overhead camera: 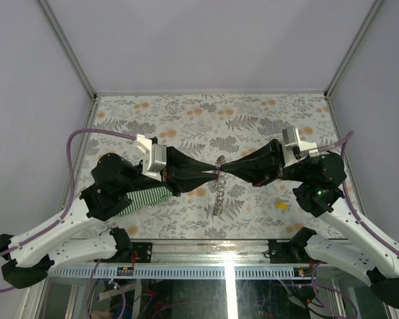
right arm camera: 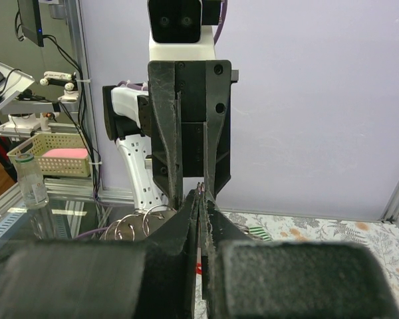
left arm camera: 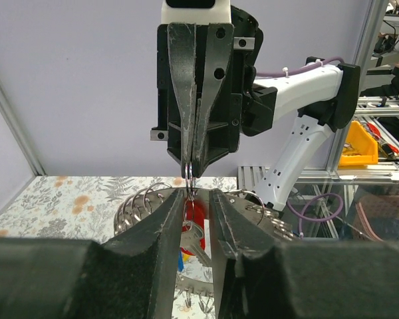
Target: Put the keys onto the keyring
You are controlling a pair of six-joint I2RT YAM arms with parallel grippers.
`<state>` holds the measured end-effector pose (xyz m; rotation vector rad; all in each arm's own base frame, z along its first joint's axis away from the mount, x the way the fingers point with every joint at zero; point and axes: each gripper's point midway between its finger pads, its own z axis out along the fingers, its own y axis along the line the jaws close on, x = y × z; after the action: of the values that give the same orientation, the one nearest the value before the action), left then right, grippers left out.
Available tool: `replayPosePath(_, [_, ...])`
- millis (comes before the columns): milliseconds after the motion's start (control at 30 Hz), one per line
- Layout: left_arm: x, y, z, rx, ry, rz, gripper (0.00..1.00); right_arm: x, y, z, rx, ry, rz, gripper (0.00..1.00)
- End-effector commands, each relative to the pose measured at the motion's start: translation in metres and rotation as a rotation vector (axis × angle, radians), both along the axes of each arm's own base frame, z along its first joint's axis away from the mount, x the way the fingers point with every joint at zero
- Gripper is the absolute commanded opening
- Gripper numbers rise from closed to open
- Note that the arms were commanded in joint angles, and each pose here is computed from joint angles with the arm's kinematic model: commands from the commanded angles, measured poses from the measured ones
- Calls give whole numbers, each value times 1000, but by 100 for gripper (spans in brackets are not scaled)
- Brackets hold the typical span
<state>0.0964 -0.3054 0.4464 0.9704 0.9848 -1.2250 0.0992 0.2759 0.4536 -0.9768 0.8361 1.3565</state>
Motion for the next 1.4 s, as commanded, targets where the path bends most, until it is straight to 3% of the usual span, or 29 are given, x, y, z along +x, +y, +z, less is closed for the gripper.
replayPosePath(0, [-6,-1,17,-57,-36,-34,22,-18,-13,33,95,-114,8,0])
replayPosePath(233, [-8,-4,17,-43,-40,-56,0,-16,-13,29,89,-110,5,0])
replayPosePath(433, [-6,2,18,4,-50,-23,0,-12,-10,18,35,-112,-15,3])
replayPosePath(533, [-2,4,6,125,-50,8,0,-8,-15,13,-17,-144,-81,21])
replayPosePath(633, [5,11,-4,260,-56,52,0,-2,-19,7,-69,-157,-141,32])
replayPosePath(1000, [14,27,-68,738,37,46,0,7,-14,-50,-345,-89,-123,38])
replayPosePath(1367, [32,23,-116,1048,149,65,0,19,-4,-108,-401,-4,-117,40])
